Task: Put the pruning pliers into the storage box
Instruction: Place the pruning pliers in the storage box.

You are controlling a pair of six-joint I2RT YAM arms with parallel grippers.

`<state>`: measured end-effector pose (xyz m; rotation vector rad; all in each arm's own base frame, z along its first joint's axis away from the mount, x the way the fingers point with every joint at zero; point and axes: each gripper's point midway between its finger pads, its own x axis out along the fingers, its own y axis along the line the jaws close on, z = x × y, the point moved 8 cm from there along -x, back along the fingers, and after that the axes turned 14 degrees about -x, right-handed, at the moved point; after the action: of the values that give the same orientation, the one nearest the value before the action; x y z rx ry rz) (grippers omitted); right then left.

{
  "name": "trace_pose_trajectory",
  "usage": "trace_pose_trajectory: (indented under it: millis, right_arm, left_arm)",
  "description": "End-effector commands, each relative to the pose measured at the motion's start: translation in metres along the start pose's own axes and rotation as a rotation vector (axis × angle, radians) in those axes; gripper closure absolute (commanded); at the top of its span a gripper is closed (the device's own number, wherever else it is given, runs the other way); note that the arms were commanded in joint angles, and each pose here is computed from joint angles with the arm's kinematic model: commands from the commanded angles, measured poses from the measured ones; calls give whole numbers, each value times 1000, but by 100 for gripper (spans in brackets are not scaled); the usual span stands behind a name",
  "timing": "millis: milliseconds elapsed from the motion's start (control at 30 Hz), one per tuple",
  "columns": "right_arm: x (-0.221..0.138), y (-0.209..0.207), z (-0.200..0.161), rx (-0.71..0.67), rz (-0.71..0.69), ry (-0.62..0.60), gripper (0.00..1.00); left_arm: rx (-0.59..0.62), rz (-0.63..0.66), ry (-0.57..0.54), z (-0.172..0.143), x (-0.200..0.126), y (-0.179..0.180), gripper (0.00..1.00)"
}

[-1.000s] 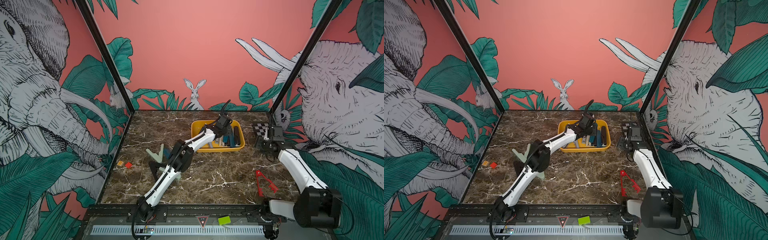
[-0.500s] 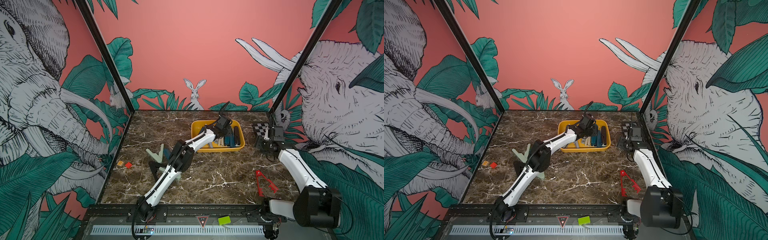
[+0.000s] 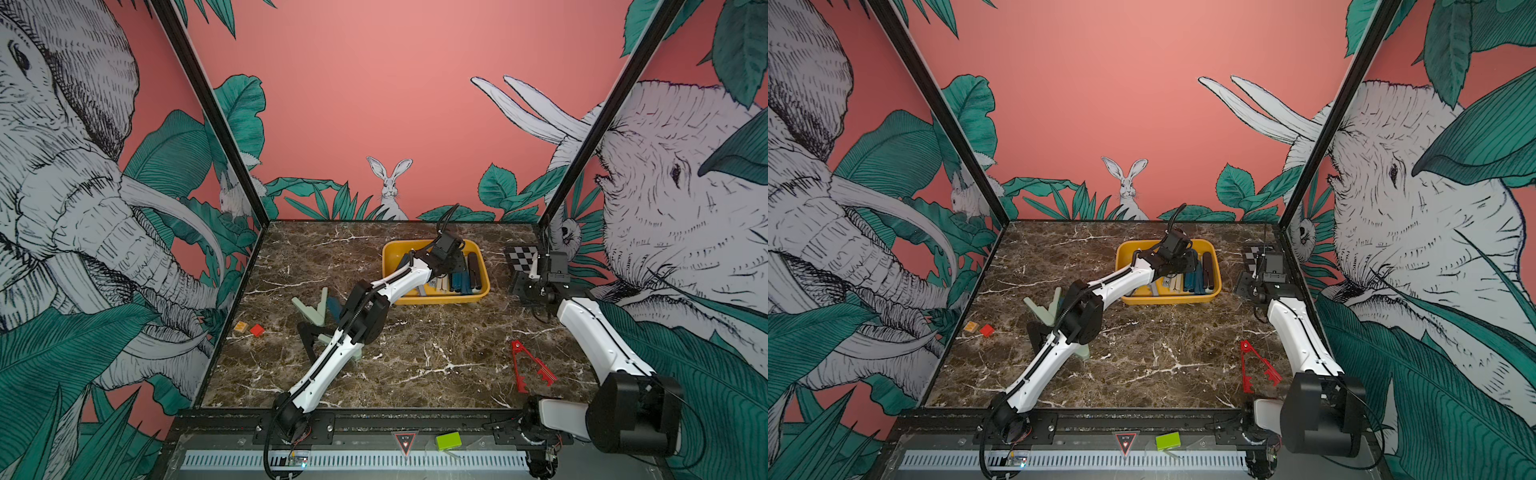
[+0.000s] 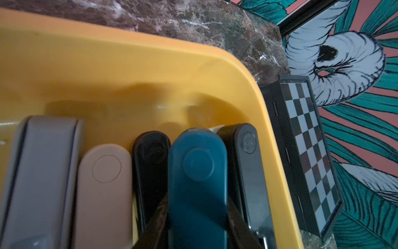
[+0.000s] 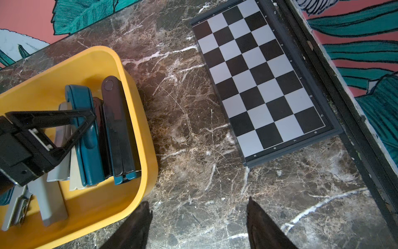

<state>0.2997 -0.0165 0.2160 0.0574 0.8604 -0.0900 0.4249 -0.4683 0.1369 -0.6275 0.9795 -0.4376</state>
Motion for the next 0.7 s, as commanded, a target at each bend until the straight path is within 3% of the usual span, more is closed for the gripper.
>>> trace_pose_trajectory:
  millis: [0, 500, 667]
  right_arm:
    - [2, -2, -4, 11, -9, 8, 31]
    - [-9, -17, -54, 100, -47, 142, 29]
    - [-16, -16, -81, 140, -47, 189, 33]
  left_arm:
    - [-26, -35, -13, 6, -5, -10, 59]
    - [-91, -64, 12, 0, 3, -8, 51]
    - [-76, -114, -32, 10, -24, -27, 50]
